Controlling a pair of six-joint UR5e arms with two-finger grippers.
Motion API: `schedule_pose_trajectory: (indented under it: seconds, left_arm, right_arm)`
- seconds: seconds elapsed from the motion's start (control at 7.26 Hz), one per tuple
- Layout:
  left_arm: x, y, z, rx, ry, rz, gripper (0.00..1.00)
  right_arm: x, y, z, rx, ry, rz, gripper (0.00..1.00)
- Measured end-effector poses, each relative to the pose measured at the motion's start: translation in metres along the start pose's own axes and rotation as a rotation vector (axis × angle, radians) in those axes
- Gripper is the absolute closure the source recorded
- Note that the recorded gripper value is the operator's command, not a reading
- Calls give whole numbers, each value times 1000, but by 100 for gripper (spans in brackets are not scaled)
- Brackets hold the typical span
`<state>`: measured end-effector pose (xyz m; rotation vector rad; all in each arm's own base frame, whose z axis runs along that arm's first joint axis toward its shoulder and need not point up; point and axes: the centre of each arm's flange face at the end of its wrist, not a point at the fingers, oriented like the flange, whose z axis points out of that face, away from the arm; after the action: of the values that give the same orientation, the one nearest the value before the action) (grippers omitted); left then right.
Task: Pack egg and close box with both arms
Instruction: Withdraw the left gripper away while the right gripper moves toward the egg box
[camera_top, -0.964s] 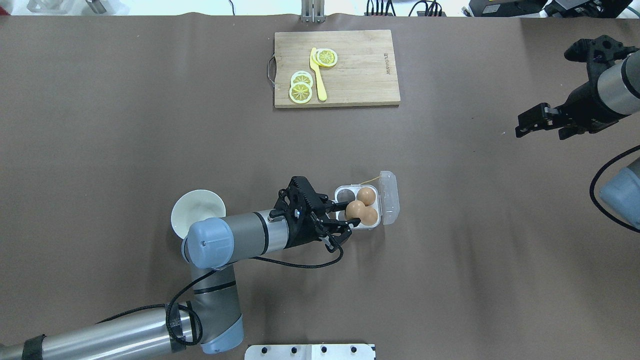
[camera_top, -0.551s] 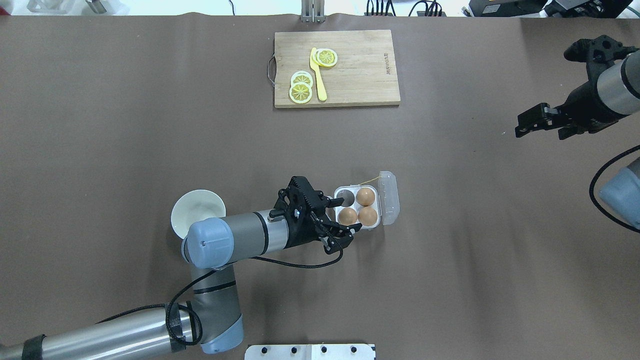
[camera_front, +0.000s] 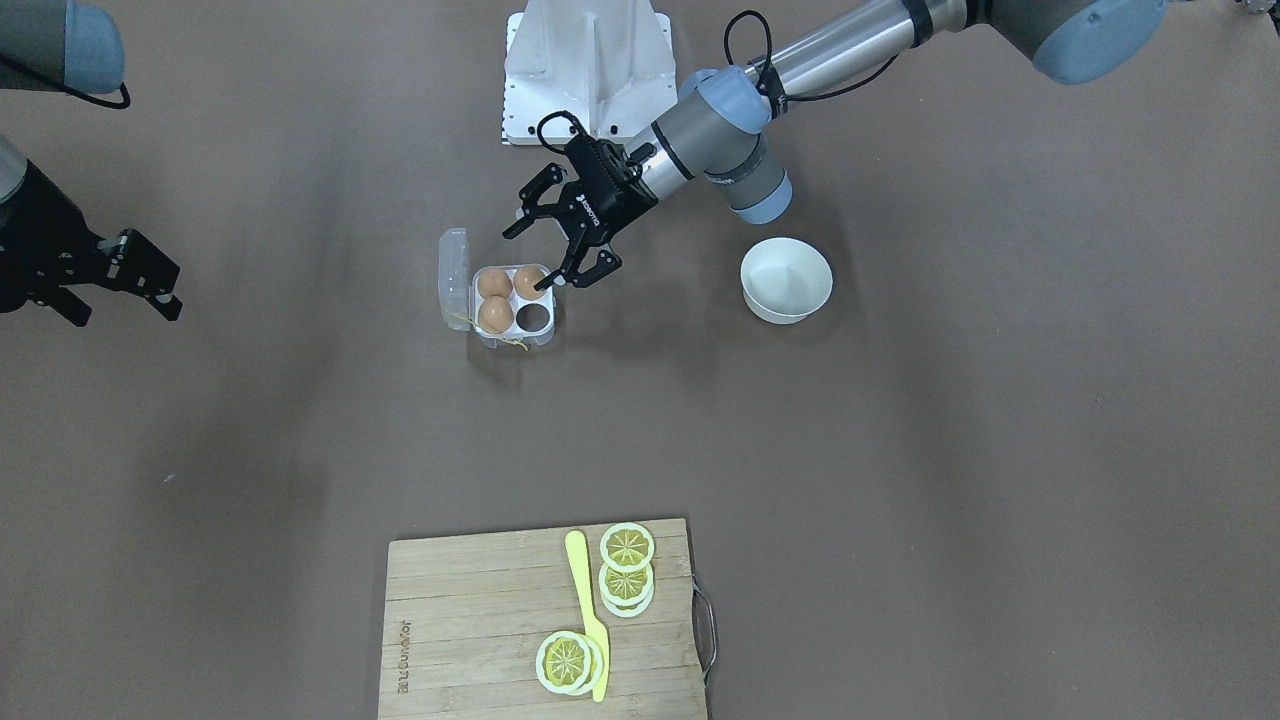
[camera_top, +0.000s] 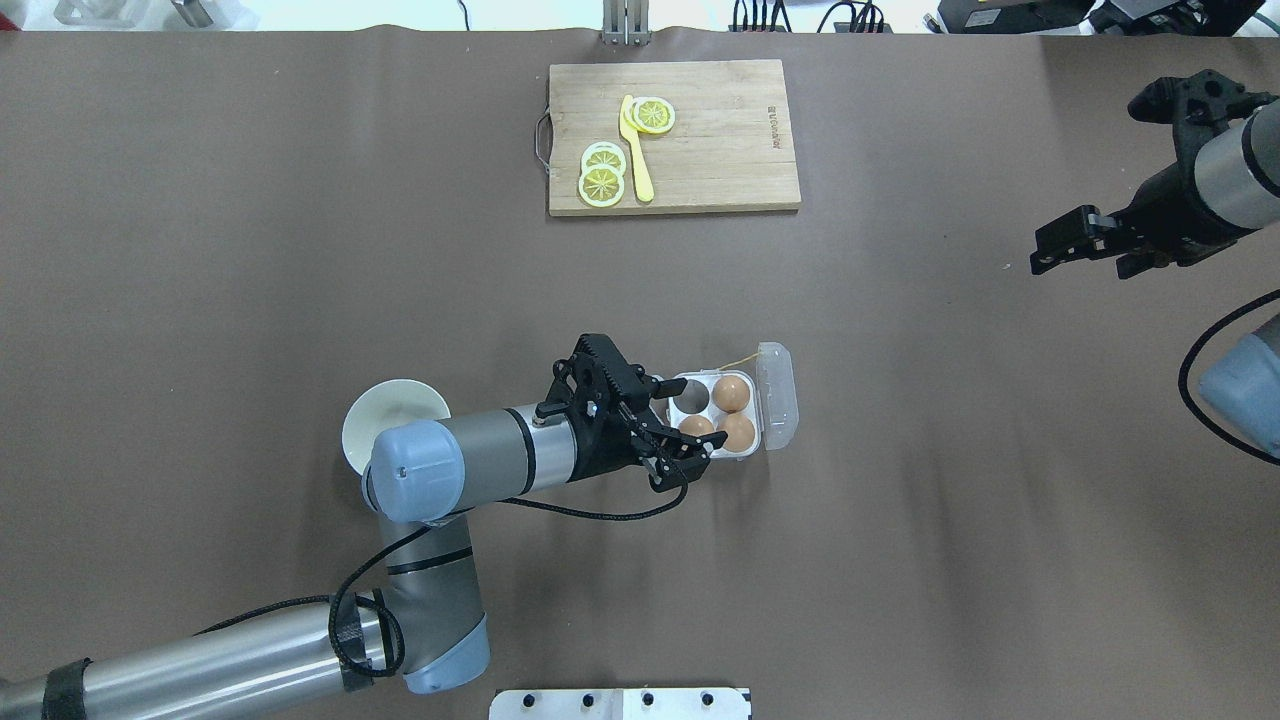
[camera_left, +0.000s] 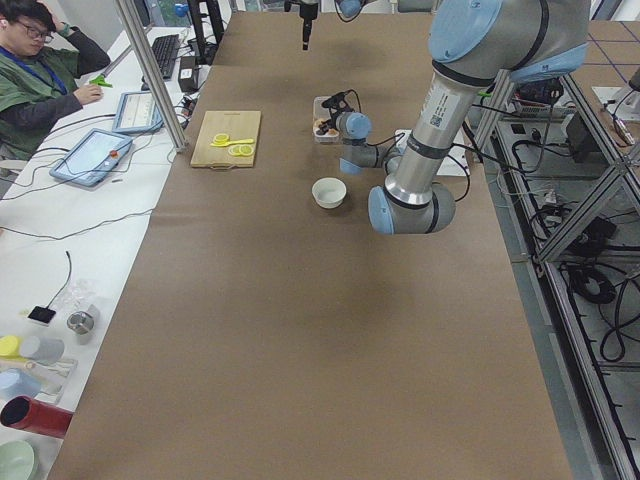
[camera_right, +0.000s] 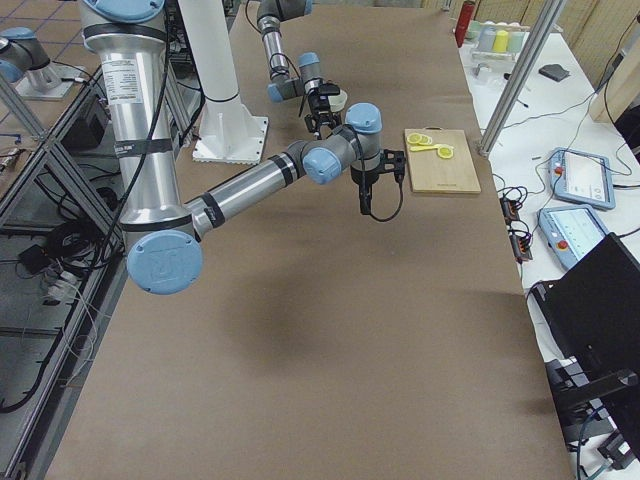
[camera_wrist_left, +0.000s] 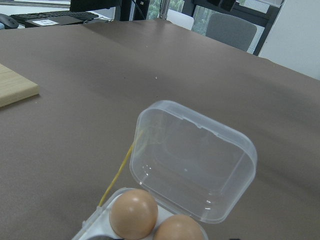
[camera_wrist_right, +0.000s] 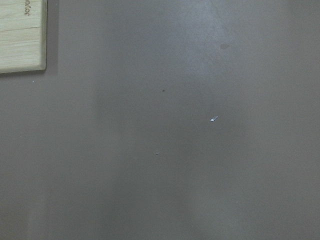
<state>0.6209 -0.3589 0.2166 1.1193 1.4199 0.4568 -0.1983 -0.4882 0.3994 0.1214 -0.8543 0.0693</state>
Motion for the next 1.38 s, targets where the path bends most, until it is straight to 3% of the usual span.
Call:
schedule_pose_trajectory:
  seconds: [0.41, 0.55, 0.83, 0.96, 1.24, 1.38]
  left_arm:
    - [-9, -48, -10, -58, -69, -88, 4]
    - [-18, -73, -21, -112, -82, -126, 5]
    - [-59, -129, -58, -262, -116, -206, 4]
    - [-92, -158, -87, -355, -127, -257, 4]
    - [-170, -190, -159, -504, -126, -400, 5]
    - [-207, -189, -196, -541, -139, -470, 5]
  right_arm:
    - [0, 0, 0, -1, 0, 0, 0]
    - [0, 1, 1, -3, 0, 0, 1]
    - [-5, 5, 3, -15, -11, -7, 15]
    - [-13, 11, 7, -27, -26, -23, 33]
    - [-38, 28, 27, -59, -77, -81, 88]
    - [-54, 36, 36, -72, -103, -99, 93]
